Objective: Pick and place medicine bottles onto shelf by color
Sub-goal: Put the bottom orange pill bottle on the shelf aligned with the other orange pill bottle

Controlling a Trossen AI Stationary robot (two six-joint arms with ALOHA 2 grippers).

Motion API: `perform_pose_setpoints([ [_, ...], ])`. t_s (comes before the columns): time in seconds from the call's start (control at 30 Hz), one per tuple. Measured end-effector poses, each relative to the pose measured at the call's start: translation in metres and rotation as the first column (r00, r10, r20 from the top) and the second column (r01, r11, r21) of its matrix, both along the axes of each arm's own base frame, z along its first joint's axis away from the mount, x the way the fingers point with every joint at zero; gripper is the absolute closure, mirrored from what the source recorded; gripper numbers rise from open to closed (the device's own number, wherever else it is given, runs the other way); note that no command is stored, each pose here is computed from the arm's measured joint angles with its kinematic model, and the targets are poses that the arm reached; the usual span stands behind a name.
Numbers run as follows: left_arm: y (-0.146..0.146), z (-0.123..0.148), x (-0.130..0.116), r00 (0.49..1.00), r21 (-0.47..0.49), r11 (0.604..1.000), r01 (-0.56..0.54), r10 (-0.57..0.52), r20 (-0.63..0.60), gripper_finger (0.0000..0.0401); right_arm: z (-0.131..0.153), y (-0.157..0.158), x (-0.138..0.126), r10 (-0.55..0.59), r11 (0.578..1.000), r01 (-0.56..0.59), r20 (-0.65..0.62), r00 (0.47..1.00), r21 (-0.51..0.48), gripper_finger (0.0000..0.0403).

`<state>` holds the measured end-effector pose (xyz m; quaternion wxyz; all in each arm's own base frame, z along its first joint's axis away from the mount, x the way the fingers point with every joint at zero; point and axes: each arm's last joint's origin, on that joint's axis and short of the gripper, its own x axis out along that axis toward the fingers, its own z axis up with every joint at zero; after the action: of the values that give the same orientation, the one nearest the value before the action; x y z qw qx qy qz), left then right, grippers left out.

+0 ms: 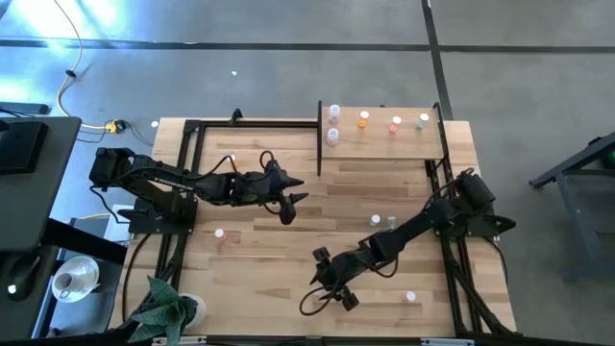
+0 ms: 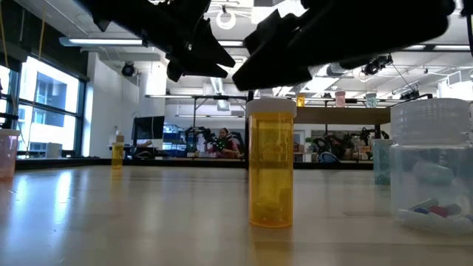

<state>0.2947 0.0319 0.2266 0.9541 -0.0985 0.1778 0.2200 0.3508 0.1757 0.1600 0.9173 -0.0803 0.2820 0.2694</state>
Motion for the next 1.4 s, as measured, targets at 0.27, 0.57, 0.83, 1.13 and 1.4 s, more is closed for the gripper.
perform_pose_setpoints([
  [0.27, 0.0, 0.0, 0.0, 1.0, 0.0, 1.0, 0.0, 0.0, -0.001, 0.0217, -0.011, -0.003, 0.004, -0.005, 1.0, 0.005, -0.03, 1.0, 0.015, 0.0185],
  [0.57, 0.0, 0.0, 0.0, 1.0, 0.0, 1.0, 0.0, 0.0, -0.002, 0.0217, -0.014, -0.002, 0.005, 0.008, 1.0, -0.007, -0.035, 0.999, 0.022, 0.0186],
  [0.83, 0.0, 0.0, 0.0, 1.0, 0.0, 1.0, 0.0, 0.0, -0.002, 0.0217, -0.014, -0.001, 0.004, 0.044, 0.998, -0.042, -0.048, 0.998, 0.044, 0.0208],
  [1.13, 0.0, 0.0, 0.0, 1.0, 0.0, 1.0, 0.0, 0.0, -0.002, 0.0217, -0.017, -0.001, 0.004, 0.037, 0.999, -0.035, -0.048, 0.998, 0.037, 0.021],
  [1.4, 0.0, 0.0, 0.0, 1.0, 0.0, 1.0, 0.0, 0.0, -0.004, 0.0217, -0.019, -0.001, 0.006, 0.044, 0.999, -0.043, -0.035, 0.998, 0.03, 0.0211],
])
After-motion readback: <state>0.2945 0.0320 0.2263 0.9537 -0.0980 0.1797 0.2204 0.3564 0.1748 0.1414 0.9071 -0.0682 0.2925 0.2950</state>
